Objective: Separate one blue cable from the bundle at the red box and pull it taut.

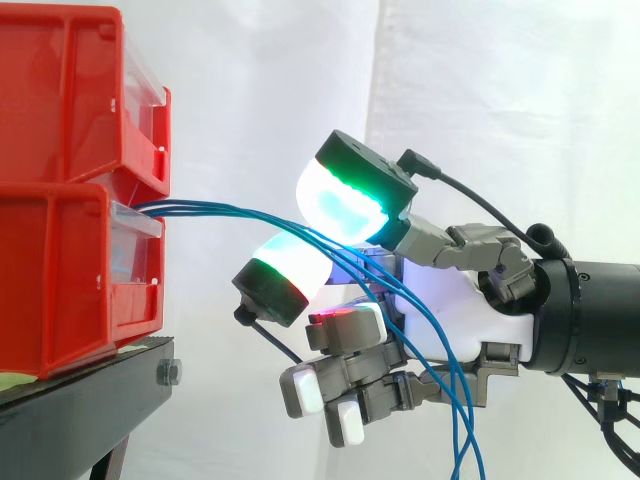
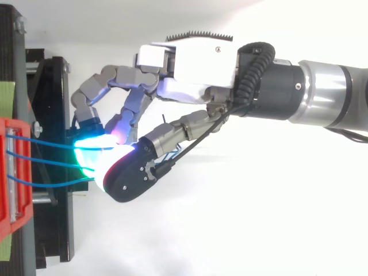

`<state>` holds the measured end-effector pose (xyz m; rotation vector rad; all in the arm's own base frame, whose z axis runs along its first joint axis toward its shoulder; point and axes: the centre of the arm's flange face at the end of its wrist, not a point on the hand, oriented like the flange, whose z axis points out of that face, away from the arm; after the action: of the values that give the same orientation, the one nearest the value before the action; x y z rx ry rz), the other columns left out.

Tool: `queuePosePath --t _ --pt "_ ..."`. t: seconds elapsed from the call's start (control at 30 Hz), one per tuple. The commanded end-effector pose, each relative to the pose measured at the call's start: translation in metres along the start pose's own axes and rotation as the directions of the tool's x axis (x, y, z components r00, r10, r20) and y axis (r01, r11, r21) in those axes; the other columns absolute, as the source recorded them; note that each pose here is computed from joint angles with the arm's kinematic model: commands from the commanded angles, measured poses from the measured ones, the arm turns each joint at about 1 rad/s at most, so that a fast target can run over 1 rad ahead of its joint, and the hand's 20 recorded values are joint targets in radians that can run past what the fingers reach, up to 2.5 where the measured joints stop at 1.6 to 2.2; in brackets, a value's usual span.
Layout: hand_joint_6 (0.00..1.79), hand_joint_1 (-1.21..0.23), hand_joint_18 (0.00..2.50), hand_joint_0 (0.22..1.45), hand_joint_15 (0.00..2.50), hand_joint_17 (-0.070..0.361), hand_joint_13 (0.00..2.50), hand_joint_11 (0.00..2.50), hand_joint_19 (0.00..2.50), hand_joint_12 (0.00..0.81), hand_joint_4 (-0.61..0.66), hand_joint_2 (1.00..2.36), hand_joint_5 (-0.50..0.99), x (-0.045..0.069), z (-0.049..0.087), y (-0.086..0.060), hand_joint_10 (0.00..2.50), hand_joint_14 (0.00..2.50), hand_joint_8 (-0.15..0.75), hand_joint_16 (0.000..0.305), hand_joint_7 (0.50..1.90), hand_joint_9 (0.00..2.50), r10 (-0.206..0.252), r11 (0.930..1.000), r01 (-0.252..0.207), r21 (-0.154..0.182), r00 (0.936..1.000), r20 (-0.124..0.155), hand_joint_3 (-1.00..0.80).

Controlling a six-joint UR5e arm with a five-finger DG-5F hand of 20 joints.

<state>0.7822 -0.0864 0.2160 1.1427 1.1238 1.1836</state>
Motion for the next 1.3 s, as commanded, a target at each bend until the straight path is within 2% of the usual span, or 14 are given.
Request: queuePosePath --t 0.0,0.1,0.27,0.3,0.4,0.53,0.67,0.73,0.83,0.87,0.97,1.1,1.17,1.27 --pt "0.89 -0.65 0.87 0.53 0.78 0.122 0.97 1.19 0.85 0.408 0.0 1.0 -0.17 0.0001 0.0 0.0 0.03 0.03 0.277 0.054 1.12 1.24 0.0 1.0 0.0 0.0 1.0 0.0 -0.5" --pt "0.89 -0.65 0.85 0.6 0.79 0.115 0.97 1.19 0.87 0.396 0.0 1.0 -0.18 0.0001 0.0 0.0 0.03 0.03 0.266 0.051 1.13 1.23 0.0 1.0 0.0 0.0 1.0 0.0 -0.5" --pt "0.89 -0.78 0.85 0.68 0.79 0.116 0.97 1.21 0.86 0.393 -0.02 1.0 -0.18 0.0001 0.0 0.0 0.03 0.03 0.271 0.051 1.14 1.23 0.0 1.0 0.0 0.0 1.0 0.0 -0.46" --pt "0.9 -0.88 0.81 0.72 0.79 0.118 0.96 1.2 0.82 0.395 -0.03 1.0 -0.19 0.0001 0.0 0.0 0.03 0.03 0.262 0.053 1.15 1.18 0.0 1.0 0.0 0.0 1.0 0.0 -0.45" --pt "0.92 -0.94 0.69 0.76 0.74 0.136 0.79 1.16 0.68 0.392 0.02 1.0 -0.23 0.0001 0.0 0.0 0.02 0.03 0.243 0.06 1.08 0.97 0.0 1.0 0.0 0.0 1.0 0.0 -0.5" --pt "0.93 -1.01 0.6 0.72 0.63 0.144 0.64 1.12 0.55 0.401 0.04 1.0 -0.26 0.0001 0.0 0.0 0.02 0.02 0.229 0.064 1.06 0.78 0.0 1.0 0.0 0.0 1.0 0.0 -0.5" --pt "0.92 -1.03 0.56 0.65 0.61 0.144 0.6 1.11 0.54 0.4 0.02 1.0 -0.26 0.0001 0.0 0.0 0.02 0.02 0.234 0.064 1.05 0.75 -0.002 1.0 0.002 0.0 1.0 0.0 -0.5" --pt "0.92 -1.01 0.56 0.58 0.62 0.145 0.6 1.12 0.59 0.402 0.03 1.0 -0.26 0.0002 0.0 -0.0012 0.02 0.02 0.248 0.064 1.04 0.79 -0.002 1.0 0.002 0.002 1.0 0.0 -0.5" --pt "0.91 -0.88 0.6 0.48 0.65 0.153 0.68 1.13 0.66 0.44 0.07 1.0 -0.25 0.0001 0.0 0.0 0.02 0.02 0.282 0.068 0.99 0.87 -0.002 1.0 0.002 0.0 1.0 0.0 -0.5" --pt "0.91 -0.87 0.61 0.48 0.65 0.153 0.68 1.13 0.67 0.438 0.07 1.0 -0.24 0.0001 0.0 0.0 0.02 0.02 0.285 0.068 0.98 0.89 -0.002 1.0 0.002 0.0 1.0 0.0 -0.5" --pt "0.88 -0.68 0.65 0.48 0.67 0.15 0.74 1.15 0.71 0.445 0.07 1.0 -0.23 0.0001 0.0 0.0 0.02 0.02 0.297 0.067 0.97 0.99 -0.002 1.0 0.002 0.0 1.0 0.0 -0.5" --pt "0.87 -0.58 0.62 0.47 0.66 0.15 0.71 1.16 0.72 0.456 0.07 1.0 -0.21 0.0001 0.0 0.0 0.02 0.02 0.303 0.067 0.99 1.03 -0.002 1.0 0.002 0.0 1.0 0.0 -0.5" --pt "0.86 -0.49 0.6 0.5 0.66 0.142 0.7 1.16 0.73 0.438 0.05 1.0 -0.21 0.0001 0.0 0.0 0.02 0.02 0.287 0.063 1.0 1.04 -0.002 1.0 0.002 0.0 1.0 0.0 -0.5" --pt "0.85 -0.43 0.57 0.55 0.67 0.133 0.7 1.18 0.75 0.421 0.03 1.0 -0.2 0.0001 0.0 0.0 0.02 0.02 0.268 0.059 1.02 1.04 -0.002 1.0 0.002 0.0 1.0 0.0 -0.5"
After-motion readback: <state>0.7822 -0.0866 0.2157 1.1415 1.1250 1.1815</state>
